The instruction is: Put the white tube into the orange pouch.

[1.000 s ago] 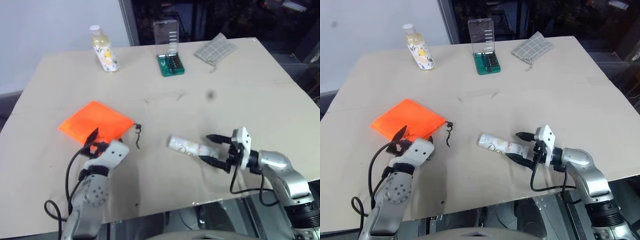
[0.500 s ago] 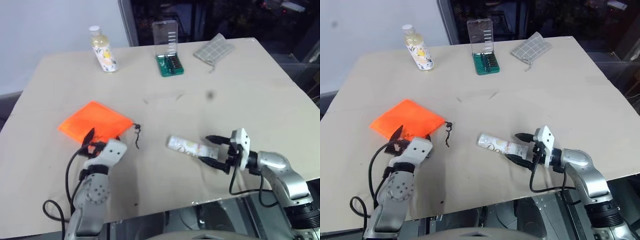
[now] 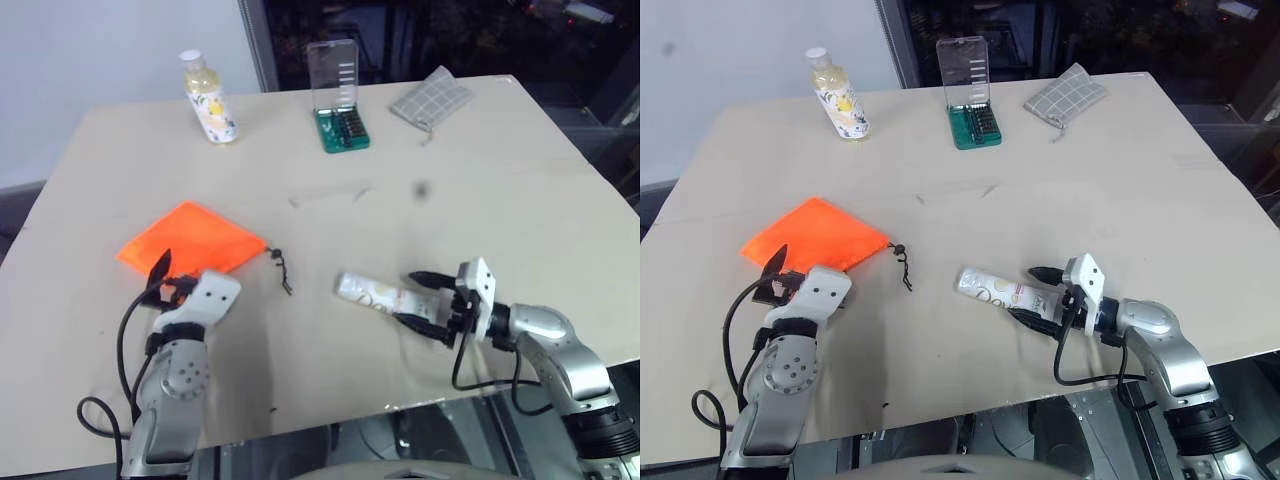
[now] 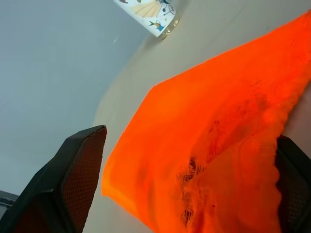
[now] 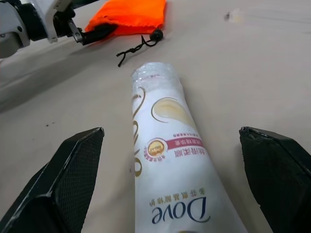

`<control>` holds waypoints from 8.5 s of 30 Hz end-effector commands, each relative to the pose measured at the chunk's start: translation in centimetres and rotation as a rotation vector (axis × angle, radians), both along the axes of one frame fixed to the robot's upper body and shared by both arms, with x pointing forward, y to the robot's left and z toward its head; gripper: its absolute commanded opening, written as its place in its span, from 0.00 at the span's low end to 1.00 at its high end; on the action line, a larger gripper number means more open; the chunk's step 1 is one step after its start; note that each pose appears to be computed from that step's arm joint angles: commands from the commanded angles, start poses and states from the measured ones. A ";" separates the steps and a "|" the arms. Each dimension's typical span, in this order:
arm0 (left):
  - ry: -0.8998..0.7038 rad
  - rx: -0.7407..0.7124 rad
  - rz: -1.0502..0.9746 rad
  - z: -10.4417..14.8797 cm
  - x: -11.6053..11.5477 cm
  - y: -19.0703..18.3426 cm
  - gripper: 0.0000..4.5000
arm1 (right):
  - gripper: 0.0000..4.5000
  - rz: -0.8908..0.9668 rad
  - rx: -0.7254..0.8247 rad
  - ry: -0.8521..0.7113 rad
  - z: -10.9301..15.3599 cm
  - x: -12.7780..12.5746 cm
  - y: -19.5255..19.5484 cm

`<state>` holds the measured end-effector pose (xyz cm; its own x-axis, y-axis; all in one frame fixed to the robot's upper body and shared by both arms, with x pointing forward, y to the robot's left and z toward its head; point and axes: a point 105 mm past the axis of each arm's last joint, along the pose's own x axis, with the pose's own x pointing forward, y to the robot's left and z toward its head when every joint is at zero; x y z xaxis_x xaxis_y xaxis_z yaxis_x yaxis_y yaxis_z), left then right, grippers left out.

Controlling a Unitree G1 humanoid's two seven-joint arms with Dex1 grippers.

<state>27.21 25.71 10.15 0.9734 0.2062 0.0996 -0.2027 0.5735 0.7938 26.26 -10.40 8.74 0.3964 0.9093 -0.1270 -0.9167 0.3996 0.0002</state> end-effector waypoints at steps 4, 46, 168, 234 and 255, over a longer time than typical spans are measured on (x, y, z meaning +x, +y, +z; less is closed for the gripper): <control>-0.022 0.056 -0.067 2.4 0.3 -0.7 0.74 | 1.00 0.088 -0.101 -0.136 1.6 -0.2 0.9; 0.042 -0.683 -0.492 6.2 1.2 -9.3 0.00 | 0.21 0.071 -0.280 -0.212 4.1 0.9 4.7; 0.304 -0.598 -0.700 0.0 -1.2 -11.4 0.00 | 0.99 -0.156 -0.278 -0.102 6.5 13.3 8.7; 0.262 -0.581 -0.682 0.7 -0.6 -11.3 0.00 | 0.03 -0.240 0.668 0.595 11.5 12.9 14.1; 0.186 -0.584 -0.735 2.5 -0.6 -11.7 0.84 | 0.03 -0.282 0.569 0.599 10.4 11.9 12.9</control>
<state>26.78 14.37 10.78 0.8797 -0.4711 -0.0653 0.4689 0.8361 0.2846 39.07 1.29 17.42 0.6583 0.7527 -0.0049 -0.4869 0.4308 0.7598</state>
